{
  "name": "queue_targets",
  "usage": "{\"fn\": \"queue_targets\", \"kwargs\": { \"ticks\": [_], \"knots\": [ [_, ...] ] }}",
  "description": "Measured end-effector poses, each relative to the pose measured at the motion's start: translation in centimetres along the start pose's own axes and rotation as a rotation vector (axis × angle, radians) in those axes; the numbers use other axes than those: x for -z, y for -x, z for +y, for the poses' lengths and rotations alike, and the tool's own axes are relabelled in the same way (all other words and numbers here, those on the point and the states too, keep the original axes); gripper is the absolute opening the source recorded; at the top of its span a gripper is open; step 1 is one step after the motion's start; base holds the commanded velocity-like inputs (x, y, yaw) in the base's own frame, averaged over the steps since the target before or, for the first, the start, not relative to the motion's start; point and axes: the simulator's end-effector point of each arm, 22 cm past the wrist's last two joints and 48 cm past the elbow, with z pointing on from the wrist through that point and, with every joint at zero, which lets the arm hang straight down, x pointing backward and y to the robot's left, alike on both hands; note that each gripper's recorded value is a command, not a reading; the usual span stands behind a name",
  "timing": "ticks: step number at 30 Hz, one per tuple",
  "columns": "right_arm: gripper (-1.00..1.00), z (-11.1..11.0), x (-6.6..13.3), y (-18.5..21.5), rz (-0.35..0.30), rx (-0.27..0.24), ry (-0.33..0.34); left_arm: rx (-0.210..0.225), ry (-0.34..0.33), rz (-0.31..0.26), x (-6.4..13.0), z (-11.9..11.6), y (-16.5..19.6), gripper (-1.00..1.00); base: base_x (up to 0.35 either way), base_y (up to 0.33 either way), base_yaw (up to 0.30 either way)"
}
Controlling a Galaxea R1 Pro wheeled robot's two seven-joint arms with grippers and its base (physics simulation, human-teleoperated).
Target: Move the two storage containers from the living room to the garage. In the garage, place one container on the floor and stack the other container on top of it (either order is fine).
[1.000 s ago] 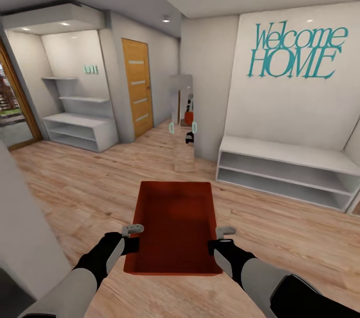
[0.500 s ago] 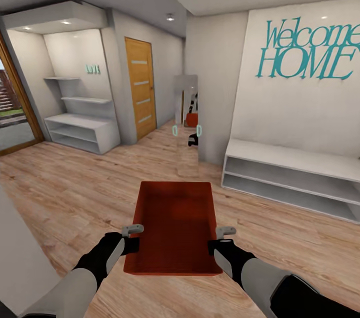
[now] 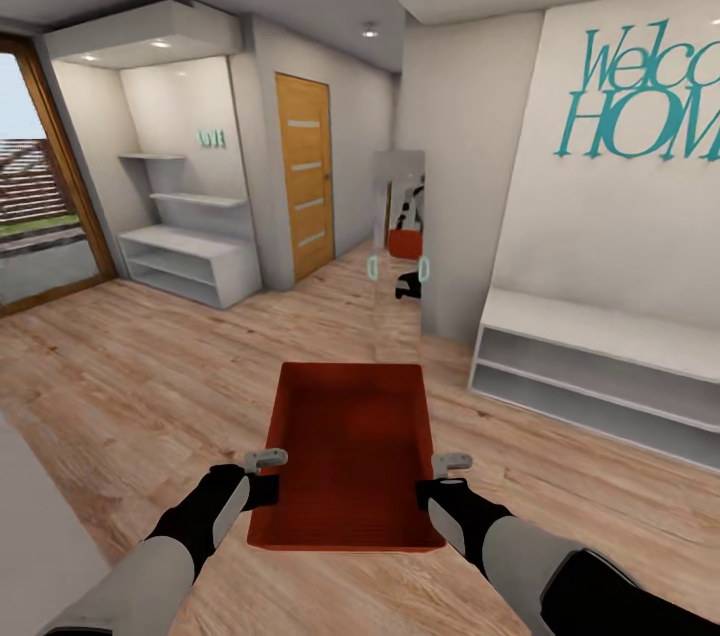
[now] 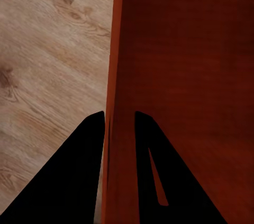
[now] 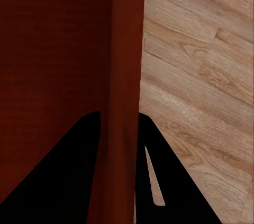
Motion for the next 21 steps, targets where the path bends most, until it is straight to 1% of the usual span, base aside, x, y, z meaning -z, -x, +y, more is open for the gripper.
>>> {"fn": "queue_targets", "kwargs": {
  "ticks": [4, 16, 21],
  "knots": [
    [-1.00, 0.01, 0.01, 0.01, 0.000, 0.000, -0.001, 0.000, 0.000, 0.000, 0.00, 0.01, 0.01, -1.00, 0.322, 0.000, 0.200],
    [-1.00, 0.02, 0.02, 0.00, 0.000, 0.000, -0.001, 0.000, -0.001, 0.000, -0.01, 0.03, 0.00, -1.00, 0.322, 0.000, 0.014],
    [-1.00, 0.00, 0.00, 0.01, 0.000, 0.000, 0.000, 0.000, 0.000, 0.000, 0.00, 0.00, 0.01, -1.00, 0.323, 0.000, 0.175]
  ]
}}
